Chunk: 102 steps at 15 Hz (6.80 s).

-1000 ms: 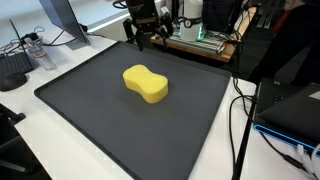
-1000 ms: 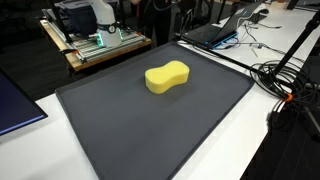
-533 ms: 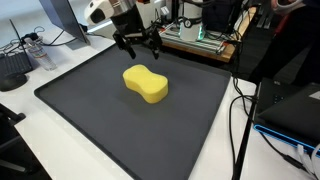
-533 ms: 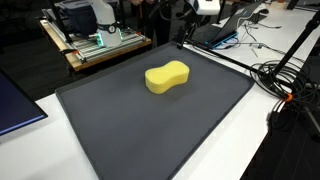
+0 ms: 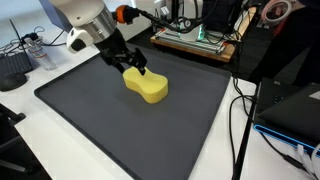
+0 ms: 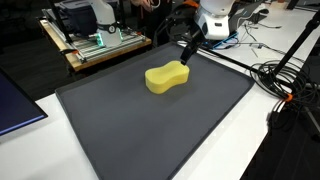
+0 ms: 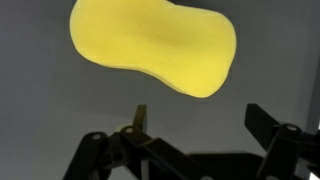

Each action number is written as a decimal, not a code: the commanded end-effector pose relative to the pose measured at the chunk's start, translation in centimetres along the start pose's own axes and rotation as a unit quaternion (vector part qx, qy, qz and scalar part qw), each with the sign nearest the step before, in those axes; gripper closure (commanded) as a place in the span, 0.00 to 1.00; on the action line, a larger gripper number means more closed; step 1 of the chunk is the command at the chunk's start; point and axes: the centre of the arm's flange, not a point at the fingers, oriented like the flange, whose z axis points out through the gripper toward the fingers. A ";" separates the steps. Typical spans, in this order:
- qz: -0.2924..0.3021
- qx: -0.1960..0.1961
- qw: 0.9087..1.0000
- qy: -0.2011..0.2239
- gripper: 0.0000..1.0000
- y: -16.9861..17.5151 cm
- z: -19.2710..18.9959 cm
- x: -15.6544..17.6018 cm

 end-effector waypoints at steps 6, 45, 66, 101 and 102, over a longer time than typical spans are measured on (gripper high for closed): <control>-0.027 -0.014 0.999 -0.013 0.00 2.6 2.1 6.0; 0.043 0.026 0.990 0.132 0.00 1.5 1.8 -13.9; 0.210 -0.112 0.956 0.170 0.00 -6.0 8.3 -21.2; 0.001 -0.253 0.966 0.060 0.00 -24.5 -3.5 -8.4; 0.003 -0.255 0.966 0.050 0.00 -24.9 -2.8 -7.5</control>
